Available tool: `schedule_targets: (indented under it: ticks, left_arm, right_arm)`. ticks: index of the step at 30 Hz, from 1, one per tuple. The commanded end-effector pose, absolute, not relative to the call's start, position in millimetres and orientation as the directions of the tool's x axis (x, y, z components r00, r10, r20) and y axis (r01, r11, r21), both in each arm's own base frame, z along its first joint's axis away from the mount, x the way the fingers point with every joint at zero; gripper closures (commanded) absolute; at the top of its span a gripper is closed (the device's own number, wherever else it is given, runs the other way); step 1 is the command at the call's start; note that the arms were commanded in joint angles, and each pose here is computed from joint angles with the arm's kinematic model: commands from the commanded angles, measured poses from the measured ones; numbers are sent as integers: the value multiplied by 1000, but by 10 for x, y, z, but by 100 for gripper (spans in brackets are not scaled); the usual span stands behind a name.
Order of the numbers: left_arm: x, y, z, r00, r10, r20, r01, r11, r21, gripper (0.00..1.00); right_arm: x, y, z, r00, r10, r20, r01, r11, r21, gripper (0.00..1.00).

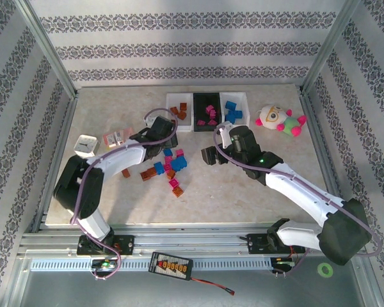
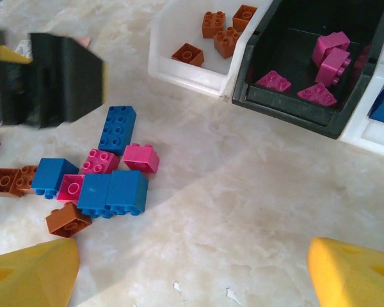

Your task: Sort the legos into containers by color

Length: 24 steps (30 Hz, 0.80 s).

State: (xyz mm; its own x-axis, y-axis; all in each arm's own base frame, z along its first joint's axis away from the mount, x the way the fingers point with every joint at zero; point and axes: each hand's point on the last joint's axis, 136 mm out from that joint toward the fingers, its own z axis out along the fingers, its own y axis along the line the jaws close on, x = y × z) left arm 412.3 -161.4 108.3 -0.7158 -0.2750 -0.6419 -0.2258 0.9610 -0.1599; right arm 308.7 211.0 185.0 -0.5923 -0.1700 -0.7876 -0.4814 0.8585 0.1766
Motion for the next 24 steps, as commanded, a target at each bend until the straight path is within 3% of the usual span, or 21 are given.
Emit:
schedule_targets:
  ticks: [1,10,24]
  left_arm:
    - [4163,-1529,954,-742,-357,-568,-334,931,-149,13]
    - [4397,-1575,627,-763,-401,-507,-393,910,-128,29]
    - [4299,-1702,259,-827,-390,-404,-376,919,-118,54]
  right_arm:
    - [3059,2118,1917,-580,-138,-803,-475,858,196,8]
    - [3089,2092,1955,-572,-147,-807,-467,867,173,8]
    - [3074,2064,1962,-574,-135,-807,-456,872,178,8]
